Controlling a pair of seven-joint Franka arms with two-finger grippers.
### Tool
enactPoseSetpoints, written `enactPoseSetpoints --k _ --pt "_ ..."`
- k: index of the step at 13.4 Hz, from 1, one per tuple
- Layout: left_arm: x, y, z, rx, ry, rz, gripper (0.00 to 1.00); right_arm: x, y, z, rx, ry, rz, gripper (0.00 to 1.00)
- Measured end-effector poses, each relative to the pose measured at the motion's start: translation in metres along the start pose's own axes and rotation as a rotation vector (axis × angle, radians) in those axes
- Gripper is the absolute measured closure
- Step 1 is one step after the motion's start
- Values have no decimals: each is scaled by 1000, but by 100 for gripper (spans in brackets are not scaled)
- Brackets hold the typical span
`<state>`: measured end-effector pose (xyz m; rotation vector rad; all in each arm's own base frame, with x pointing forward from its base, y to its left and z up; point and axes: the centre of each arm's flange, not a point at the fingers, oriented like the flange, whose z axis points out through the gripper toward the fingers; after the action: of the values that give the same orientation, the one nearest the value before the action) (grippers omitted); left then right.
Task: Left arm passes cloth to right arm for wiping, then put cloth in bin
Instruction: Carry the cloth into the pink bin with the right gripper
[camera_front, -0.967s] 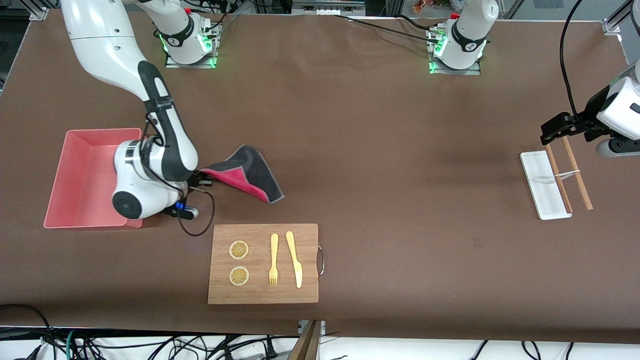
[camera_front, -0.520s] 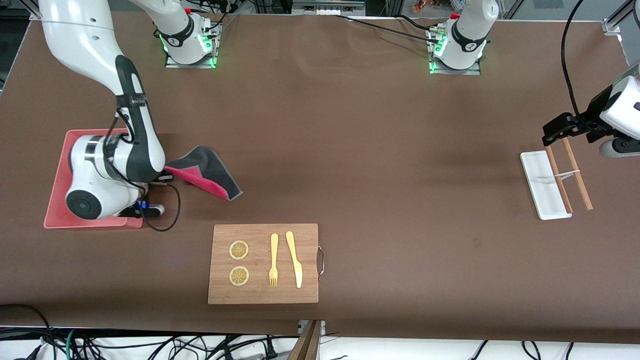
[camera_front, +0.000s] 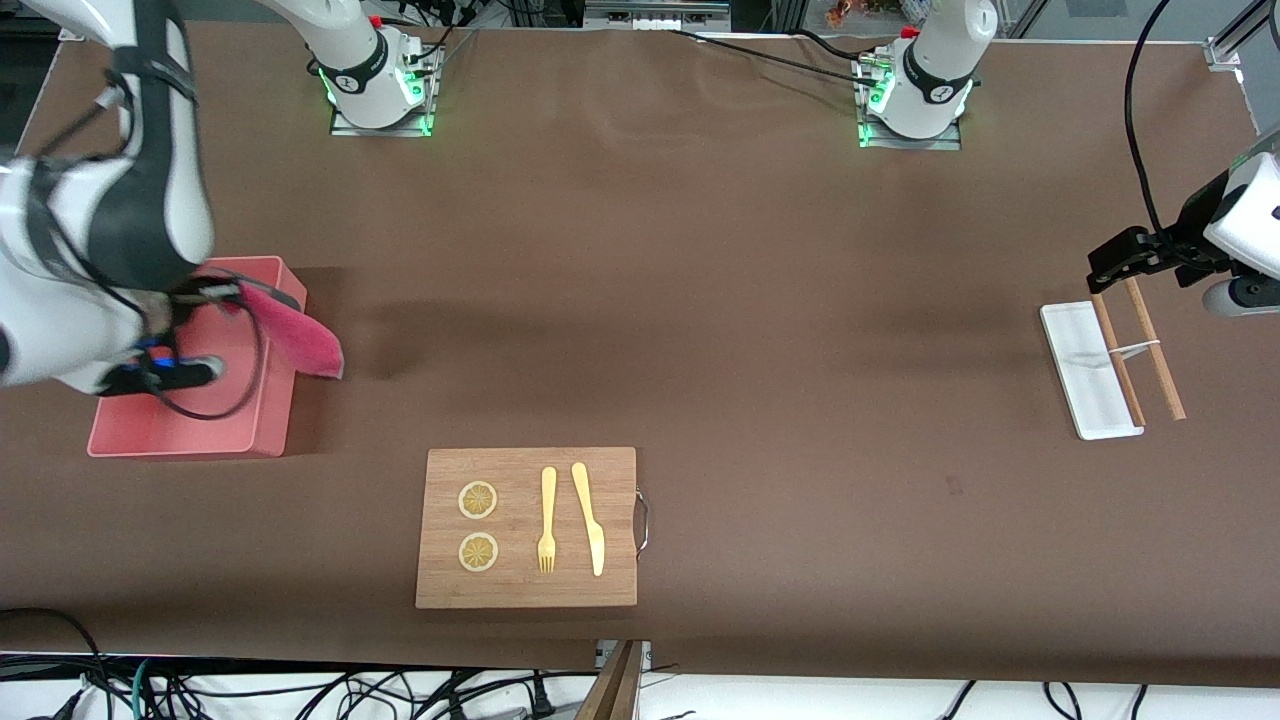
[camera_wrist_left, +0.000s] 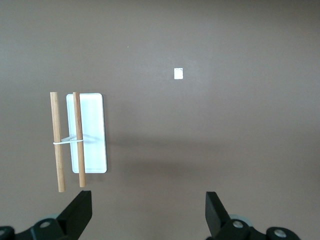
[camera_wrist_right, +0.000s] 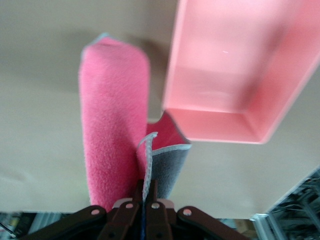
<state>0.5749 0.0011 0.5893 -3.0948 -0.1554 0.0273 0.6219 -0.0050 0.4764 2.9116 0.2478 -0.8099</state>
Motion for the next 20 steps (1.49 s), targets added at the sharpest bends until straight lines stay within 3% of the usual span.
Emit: enactPoseSetpoints --k 4,7,12,16,18,20 --pt "0 0 0 0 0 -1 0 -36 96 -2 -2 6 -94 98" --pt "0 -1 0 0 -1 -1 0 -39 141 6 -42 29 -121 98" --pt "1 0 1 0 -1 -1 0 19 150 56 -91 28 -137 98" --pt "1 0 1 0 -1 -1 0 64 148 113 -76 46 -154 98" --pt "1 0 1 0 -1 -1 0 79 143 133 -39 59 -158 98" --pt "1 0 1 0 -1 -1 0 87 139 143 -11 64 -160 83"
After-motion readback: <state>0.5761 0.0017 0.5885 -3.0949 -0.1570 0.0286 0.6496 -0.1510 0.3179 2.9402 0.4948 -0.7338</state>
